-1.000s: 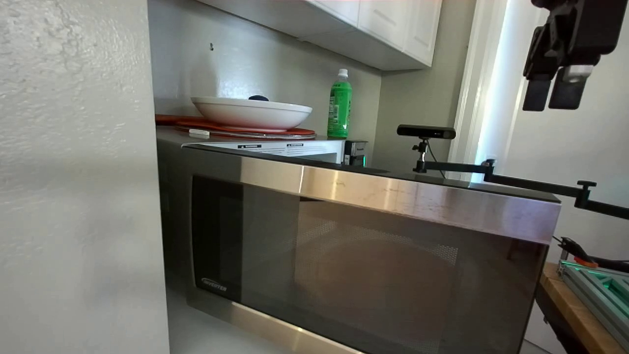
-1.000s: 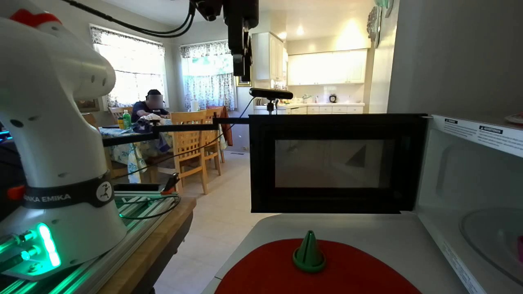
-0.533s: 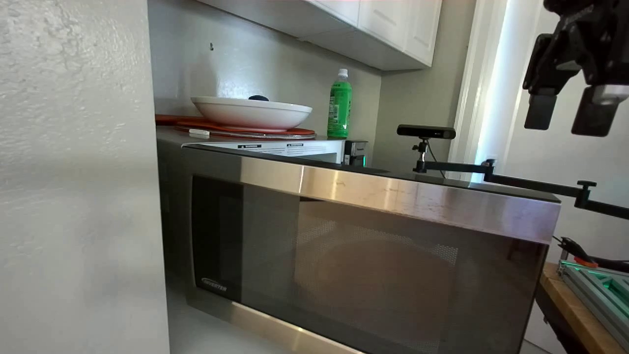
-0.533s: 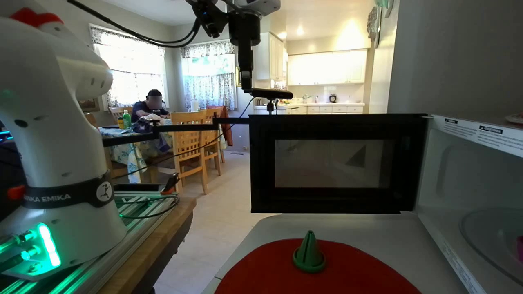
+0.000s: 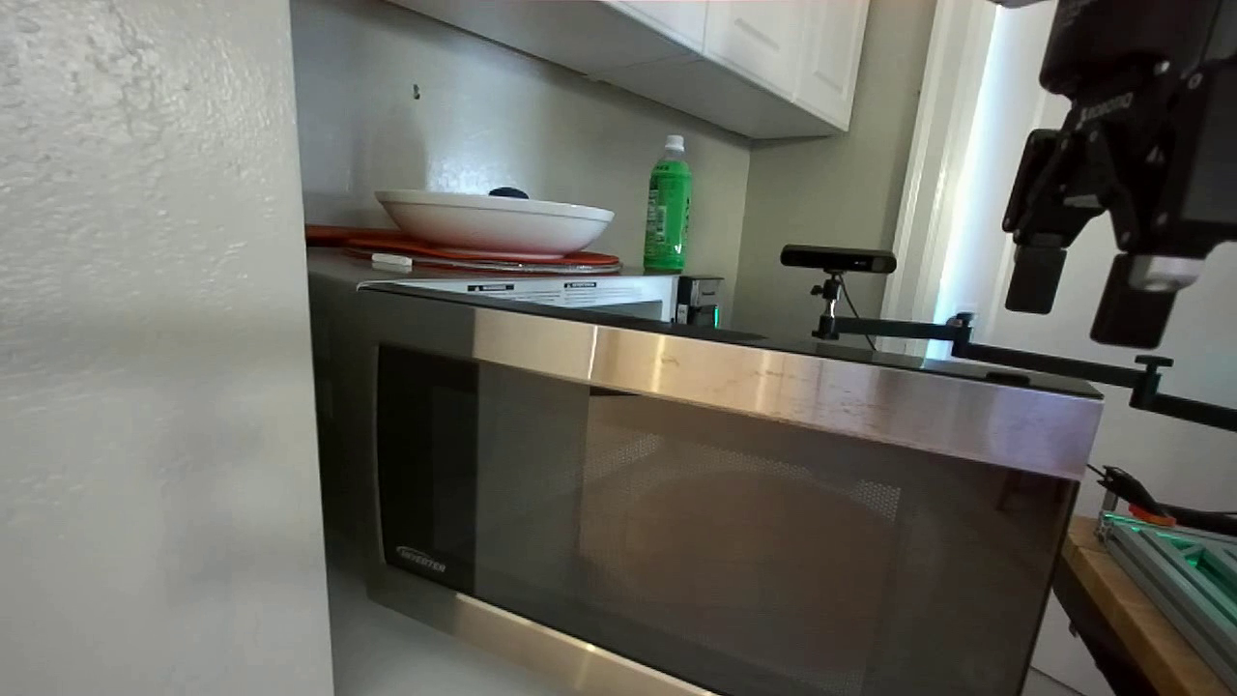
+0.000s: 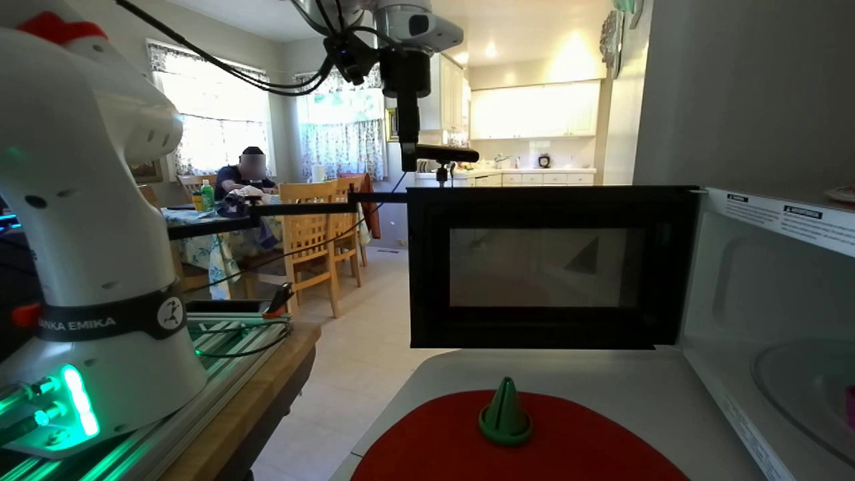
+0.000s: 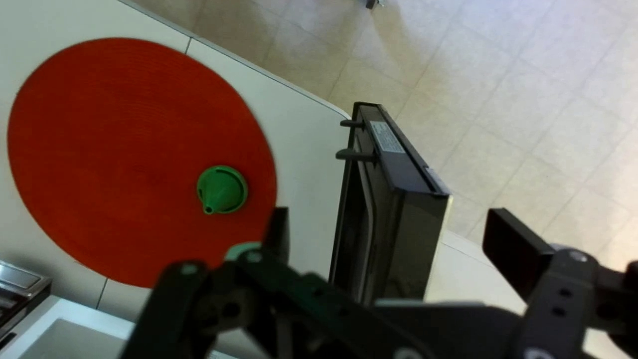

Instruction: Close the microwave door

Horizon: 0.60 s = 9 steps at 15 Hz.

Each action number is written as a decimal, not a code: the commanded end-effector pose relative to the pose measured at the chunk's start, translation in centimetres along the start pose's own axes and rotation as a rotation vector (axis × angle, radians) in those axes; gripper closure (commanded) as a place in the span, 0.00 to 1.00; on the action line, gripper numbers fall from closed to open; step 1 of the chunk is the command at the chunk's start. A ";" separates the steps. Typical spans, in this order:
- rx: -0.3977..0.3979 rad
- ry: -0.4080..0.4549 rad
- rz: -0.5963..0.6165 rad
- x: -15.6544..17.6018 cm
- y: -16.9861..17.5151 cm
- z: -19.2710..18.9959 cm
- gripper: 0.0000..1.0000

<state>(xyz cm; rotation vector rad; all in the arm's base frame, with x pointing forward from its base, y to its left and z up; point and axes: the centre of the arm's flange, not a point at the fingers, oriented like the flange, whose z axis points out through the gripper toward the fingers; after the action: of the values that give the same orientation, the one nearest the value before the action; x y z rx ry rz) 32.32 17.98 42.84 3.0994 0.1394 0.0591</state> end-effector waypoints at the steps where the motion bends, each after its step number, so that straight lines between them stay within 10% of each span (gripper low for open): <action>1: 0.004 0.009 0.001 0.2 0.0 0.3 0.00; 9: 0.012 0.036 0.016 0.7 0.3 0.7 0.00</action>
<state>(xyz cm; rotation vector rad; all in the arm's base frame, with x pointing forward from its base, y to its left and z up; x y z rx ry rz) 32.72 17.91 42.36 3.1092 0.1364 0.0932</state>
